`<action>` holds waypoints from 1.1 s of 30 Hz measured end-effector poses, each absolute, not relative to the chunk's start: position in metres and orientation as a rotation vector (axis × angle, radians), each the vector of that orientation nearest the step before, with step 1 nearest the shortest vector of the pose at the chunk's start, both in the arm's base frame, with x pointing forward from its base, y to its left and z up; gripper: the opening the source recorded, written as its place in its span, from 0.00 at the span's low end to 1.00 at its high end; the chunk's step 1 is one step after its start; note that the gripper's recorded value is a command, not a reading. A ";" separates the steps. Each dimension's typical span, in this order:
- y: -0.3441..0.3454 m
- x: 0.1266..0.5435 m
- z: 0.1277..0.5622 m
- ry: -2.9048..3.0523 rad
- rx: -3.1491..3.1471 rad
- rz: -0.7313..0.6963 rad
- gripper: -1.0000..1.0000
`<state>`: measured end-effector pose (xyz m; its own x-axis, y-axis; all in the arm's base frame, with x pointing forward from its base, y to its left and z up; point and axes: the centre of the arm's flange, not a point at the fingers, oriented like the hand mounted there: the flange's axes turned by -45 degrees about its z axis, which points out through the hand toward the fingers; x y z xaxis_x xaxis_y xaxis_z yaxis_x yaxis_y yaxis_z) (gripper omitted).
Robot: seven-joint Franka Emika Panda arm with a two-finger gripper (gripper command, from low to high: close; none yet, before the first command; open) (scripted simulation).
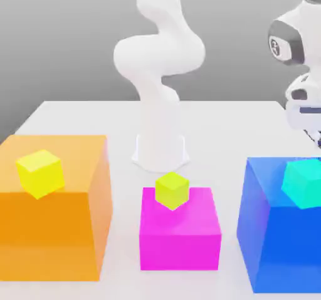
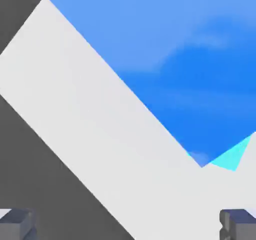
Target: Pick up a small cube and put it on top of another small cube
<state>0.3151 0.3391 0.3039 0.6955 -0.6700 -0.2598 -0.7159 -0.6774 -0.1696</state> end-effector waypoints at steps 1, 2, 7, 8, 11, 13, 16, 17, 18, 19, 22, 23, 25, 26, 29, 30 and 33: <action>0.341 0.311 0.293 1.140 -2.661 0.259 0.50; 0.343 0.307 0.283 1.175 -2.673 0.257 0.50; 0.344 0.292 0.237 1.351 -2.723 0.194 0.50; 0.344 0.289 0.230 1.384 -2.730 0.172 0.50; 0.342 0.282 0.211 1.477 -2.740 0.086 0.50; 0.341 0.279 0.201 1.523 -2.738 0.025 0.50; 0.343 0.279 0.183 1.533 -2.734 -0.005 0.50; 0.343 0.279 0.175 1.533 -2.734 -0.007 0.50; 0.343 0.279 0.168 1.533 -2.734 -0.008 0.50; 0.343 0.279 0.159 1.534 -2.734 -0.008 0.50; 0.341 0.278 0.136 1.541 -2.736 -0.002 0.00; 0.341 0.278 0.136 1.541 -2.736 -0.002 0.00; 0.341 0.278 0.136 1.540 -2.735 -0.002 0.00; 0.341 0.278 0.136 1.540 -2.734 -0.001 0.00; 0.341 0.278 0.136 1.539 -2.734 -0.002 0.00; 0.342 0.278 0.142 1.537 -2.734 -0.005 0.00; 0.344 0.279 0.166 1.533 -2.732 -0.009 0.00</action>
<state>0.2794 0.3435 0.1661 0.5212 -0.8534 0.0009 -0.8534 -0.5212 -0.0107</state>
